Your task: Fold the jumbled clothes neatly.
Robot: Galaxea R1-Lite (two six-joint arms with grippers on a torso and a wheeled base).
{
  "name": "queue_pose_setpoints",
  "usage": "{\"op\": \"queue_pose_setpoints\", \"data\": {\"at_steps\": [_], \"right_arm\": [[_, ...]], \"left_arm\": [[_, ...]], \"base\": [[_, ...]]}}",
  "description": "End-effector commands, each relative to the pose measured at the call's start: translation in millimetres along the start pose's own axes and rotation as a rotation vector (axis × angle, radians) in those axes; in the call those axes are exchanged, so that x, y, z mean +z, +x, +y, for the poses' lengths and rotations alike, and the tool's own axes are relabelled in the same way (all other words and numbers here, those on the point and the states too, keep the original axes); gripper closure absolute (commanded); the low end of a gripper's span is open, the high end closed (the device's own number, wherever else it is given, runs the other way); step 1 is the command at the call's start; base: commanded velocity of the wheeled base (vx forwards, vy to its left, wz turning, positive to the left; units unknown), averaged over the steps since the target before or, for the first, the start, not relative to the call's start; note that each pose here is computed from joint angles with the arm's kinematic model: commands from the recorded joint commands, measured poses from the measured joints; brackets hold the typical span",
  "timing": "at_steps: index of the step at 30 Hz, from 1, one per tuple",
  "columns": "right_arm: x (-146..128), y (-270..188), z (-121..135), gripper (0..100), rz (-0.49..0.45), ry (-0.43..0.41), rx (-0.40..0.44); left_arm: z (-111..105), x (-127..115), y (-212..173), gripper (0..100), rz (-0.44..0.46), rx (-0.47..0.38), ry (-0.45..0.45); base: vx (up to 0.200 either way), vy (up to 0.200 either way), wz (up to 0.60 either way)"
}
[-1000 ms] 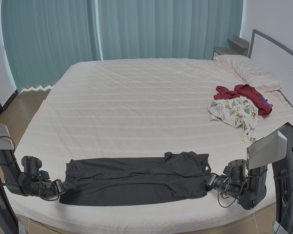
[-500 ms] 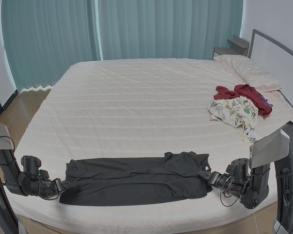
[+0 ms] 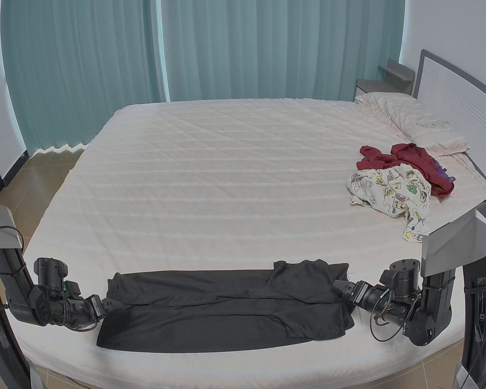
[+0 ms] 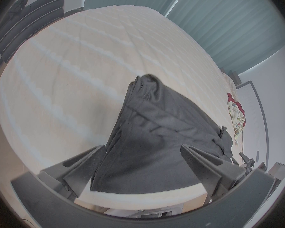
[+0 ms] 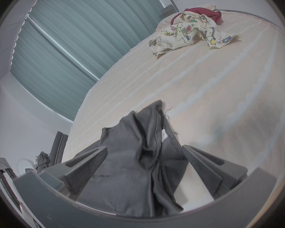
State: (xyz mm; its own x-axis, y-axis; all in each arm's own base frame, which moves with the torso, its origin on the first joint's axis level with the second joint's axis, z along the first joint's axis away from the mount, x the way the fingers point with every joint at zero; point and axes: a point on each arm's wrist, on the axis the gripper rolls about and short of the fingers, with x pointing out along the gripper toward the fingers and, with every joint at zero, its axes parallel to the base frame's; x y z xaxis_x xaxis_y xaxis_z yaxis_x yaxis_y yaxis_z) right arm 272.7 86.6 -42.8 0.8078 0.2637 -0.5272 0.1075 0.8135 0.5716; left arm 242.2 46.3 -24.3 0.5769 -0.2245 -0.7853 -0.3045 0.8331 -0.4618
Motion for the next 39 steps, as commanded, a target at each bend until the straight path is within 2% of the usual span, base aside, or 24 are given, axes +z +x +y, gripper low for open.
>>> {"op": "queue_pose_setpoints", "data": {"at_steps": [1,8,10,14,17,25,39], "right_arm": [[1,-2,1,0,-0.006,-0.002,0.005],[2,-2,2,0,-0.008,-0.002,0.005],[3,-3,3,0,-0.012,-0.002,0.009],[1,-5,5,0,-0.005,-0.006,0.013],[0,-7,4,0,0.002,-0.007,0.011],[-4,-7,6,0,0.014,-0.014,0.016],[-6,-9,10,0,0.018,-0.026,0.027]], "left_arm": [[-2,-1,-6,0,-0.009,-0.003,0.002],[-1,-2,-4,0,-0.022,0.004,0.024],[2,-7,2,0,-0.021,0.052,0.048],[0,-10,20,0,-0.077,0.141,0.156],[-2,-16,34,0,-0.107,0.185,0.190],[-18,-14,40,0,-0.168,0.135,0.248],[-18,-19,43,0,-0.144,0.140,0.306]], "base": [[0.000,0.000,0.00],[0.000,0.000,0.00],[0.000,0.000,0.00],[0.000,0.000,0.00],[0.000,0.000,0.00],[0.000,0.000,0.00],[0.000,0.000,0.00]]}}
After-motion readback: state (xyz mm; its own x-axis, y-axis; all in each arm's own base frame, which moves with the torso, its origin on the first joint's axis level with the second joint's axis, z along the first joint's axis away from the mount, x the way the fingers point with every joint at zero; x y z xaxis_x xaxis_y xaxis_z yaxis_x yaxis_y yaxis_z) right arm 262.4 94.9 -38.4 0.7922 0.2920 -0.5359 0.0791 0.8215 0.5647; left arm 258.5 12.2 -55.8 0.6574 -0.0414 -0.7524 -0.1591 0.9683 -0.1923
